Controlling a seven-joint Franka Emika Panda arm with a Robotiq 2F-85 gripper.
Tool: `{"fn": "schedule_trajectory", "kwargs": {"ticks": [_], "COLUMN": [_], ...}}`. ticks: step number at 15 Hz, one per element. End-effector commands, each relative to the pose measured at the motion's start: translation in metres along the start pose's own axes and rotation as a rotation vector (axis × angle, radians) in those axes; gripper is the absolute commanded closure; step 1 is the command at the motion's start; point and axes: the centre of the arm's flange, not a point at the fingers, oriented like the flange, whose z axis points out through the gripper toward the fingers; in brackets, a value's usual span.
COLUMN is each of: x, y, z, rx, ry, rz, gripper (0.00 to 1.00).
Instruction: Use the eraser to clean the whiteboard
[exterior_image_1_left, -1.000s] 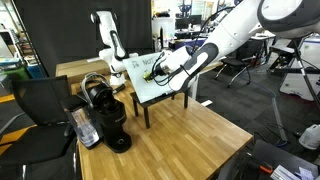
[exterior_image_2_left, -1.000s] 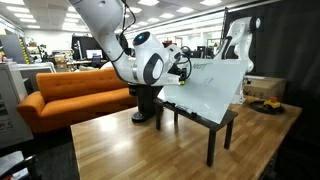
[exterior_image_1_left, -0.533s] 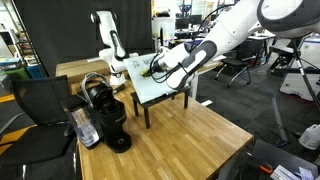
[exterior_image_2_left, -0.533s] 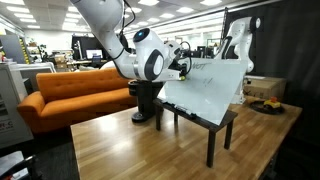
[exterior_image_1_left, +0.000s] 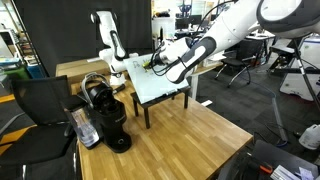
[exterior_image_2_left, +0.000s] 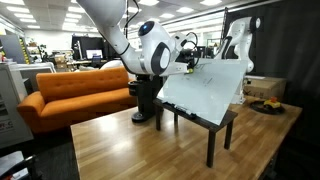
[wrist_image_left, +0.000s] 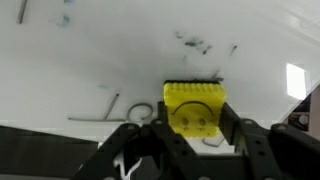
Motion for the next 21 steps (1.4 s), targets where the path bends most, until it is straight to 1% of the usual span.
{"fn": "schedule_trajectory", "kwargs": {"ticks": [1, 5, 11, 21], "x": [-0.030, -0.050, -0.061, -0.072], "y": [-0.017, -0.020, -0.029, -0.065], "z": [-0.010, -0.005, -0.003, -0.002], "rx": [-0.025, -0.017, -0.002, 0.060], "ry": [0.010, -0.037, -0.062, -0.088], "rz": [-0.020, -0.019, -0.036, -0.104], "gripper": [0.73, 0.73, 0.73, 0.73]}}
